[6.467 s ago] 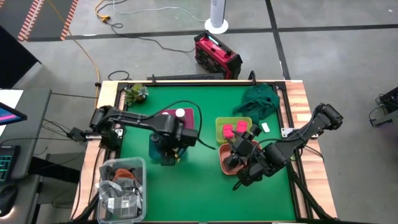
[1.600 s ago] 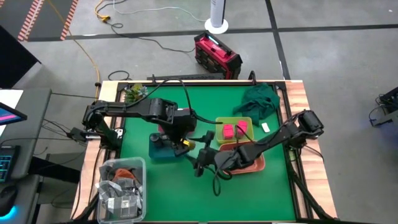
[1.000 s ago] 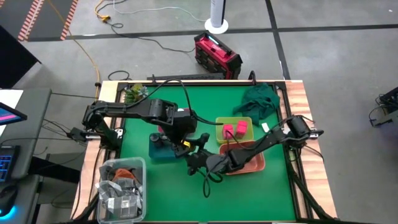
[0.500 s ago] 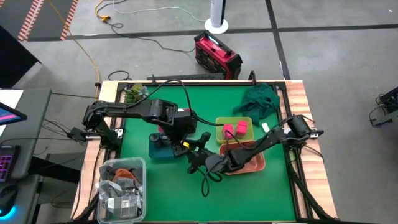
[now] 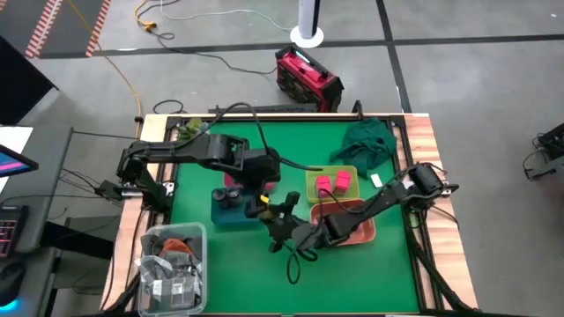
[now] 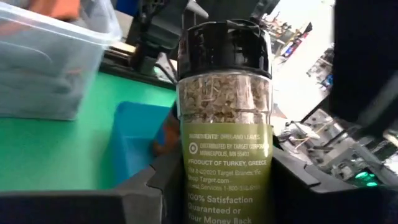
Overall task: Sort spices by type
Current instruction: Put the black seasoning bottle into the blue bin
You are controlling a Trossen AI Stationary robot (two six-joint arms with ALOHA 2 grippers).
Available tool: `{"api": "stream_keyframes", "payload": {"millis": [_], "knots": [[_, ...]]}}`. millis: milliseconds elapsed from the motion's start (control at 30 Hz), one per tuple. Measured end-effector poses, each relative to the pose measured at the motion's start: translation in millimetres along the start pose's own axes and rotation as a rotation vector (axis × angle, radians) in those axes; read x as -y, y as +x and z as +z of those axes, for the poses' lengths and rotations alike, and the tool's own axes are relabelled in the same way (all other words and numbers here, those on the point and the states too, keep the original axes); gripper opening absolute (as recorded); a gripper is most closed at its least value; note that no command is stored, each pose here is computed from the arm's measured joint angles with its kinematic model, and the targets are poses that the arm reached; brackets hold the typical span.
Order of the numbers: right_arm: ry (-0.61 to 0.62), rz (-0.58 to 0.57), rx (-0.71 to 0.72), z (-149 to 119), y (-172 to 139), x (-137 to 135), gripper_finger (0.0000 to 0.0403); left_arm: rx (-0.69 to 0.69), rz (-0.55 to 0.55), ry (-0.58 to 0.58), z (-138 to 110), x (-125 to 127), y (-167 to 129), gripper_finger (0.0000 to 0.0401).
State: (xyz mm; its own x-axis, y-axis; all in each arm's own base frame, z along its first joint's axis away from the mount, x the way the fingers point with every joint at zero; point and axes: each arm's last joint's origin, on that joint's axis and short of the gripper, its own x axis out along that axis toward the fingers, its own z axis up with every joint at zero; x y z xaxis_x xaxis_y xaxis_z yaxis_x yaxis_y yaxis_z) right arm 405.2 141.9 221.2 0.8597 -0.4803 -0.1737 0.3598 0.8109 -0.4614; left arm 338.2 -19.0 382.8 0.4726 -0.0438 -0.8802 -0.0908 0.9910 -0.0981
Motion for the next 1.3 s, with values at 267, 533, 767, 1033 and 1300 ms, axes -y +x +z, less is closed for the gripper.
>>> {"api": "stream_keyframes", "payload": {"millis": [267, 533, 767, 1033, 1300], "knots": [[0.045, -0.029, -0.059, 4.1, -12.0, 8.5, 0.0193, 0.244, 0.187, 0.150, 6.3, 14.7, -31.1, 0.0308], [0.086, -0.058, -0.115, 8.8, -30.3, 17.7, 0.0194, 0.517, 0.248, 0.203, -32.6, 31.9, -72.8, 0.0301], [0.184, -0.102, -0.043, -6.7, -20.4, 22.3, 0.0194, 0.722, 0.157, 0.139, -89.2, 25.9, -57.7, 0.0300], [0.315, -0.040, 0.193, -11.7, -14.2, 36.5, 0.0197, 1.018, 0.168, 0.137, -127.2, 22.3, -28.6, 0.0299], [0.270, -0.038, 0.263, -4.2, -17.3, 38.5, 0.0197, 1.070, 0.149, 0.105, -130.9, 22.1, -11.1, 0.0299]]}}
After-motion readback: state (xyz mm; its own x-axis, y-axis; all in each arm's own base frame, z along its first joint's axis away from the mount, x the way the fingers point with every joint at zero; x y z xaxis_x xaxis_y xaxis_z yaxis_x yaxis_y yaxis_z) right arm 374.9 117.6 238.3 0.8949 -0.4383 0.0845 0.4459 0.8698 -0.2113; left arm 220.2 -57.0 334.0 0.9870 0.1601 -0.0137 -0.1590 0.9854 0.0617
